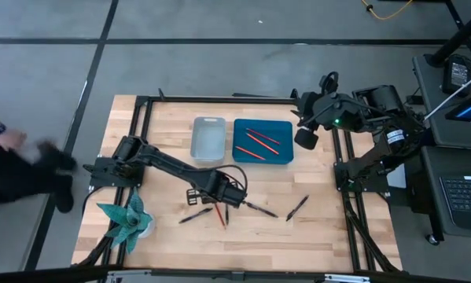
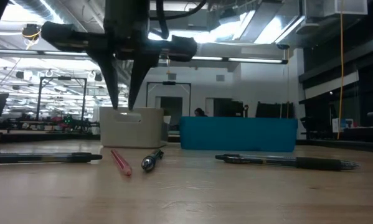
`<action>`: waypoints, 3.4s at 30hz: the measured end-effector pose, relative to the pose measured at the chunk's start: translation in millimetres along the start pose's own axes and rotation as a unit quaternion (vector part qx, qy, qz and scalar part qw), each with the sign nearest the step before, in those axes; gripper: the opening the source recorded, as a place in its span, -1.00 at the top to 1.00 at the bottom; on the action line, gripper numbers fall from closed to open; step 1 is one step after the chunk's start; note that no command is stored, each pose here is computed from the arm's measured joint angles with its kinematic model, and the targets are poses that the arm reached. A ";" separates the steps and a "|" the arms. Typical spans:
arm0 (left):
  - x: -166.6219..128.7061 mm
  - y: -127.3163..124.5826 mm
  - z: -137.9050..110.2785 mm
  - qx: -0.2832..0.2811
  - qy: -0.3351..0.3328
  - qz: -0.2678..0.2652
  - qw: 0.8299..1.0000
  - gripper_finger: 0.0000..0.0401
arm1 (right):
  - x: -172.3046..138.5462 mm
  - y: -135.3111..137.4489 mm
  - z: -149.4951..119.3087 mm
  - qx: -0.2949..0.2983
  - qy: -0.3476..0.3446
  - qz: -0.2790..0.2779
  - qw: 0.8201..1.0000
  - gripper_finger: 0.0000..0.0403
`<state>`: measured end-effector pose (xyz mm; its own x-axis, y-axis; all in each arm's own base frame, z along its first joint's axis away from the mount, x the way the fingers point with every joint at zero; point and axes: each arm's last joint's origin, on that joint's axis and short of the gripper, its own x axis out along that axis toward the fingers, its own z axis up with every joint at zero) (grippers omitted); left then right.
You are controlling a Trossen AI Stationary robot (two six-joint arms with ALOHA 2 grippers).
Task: Sort pens & pencils
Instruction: Put the red pencil into the blue bin
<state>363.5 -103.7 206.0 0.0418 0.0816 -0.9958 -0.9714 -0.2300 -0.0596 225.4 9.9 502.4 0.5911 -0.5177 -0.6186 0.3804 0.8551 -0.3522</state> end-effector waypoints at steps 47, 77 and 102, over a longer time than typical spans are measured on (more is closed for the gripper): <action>58.7 8.9 8.7 -0.070 0.052 -0.006 0.996 0.51 | -6.5 8.3 -1.1 -0.010 -0.008 0.023 1.000 0.54; 65.4 7.6 8.8 -0.069 0.069 0.019 0.995 0.57 | -6.5 8.3 -1.1 -0.008 -0.008 0.023 1.000 0.54; 63.2 0.1 12.6 -0.037 0.056 0.007 0.998 0.91 | -6.6 8.2 -1.2 -0.008 -0.008 0.023 1.000 0.54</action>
<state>363.1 -86.3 144.0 0.0588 -0.0306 -0.9978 -0.9525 -0.3008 -0.0469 223.7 20.4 502.7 0.6192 -0.4774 -0.6235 0.3406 0.8787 -0.3345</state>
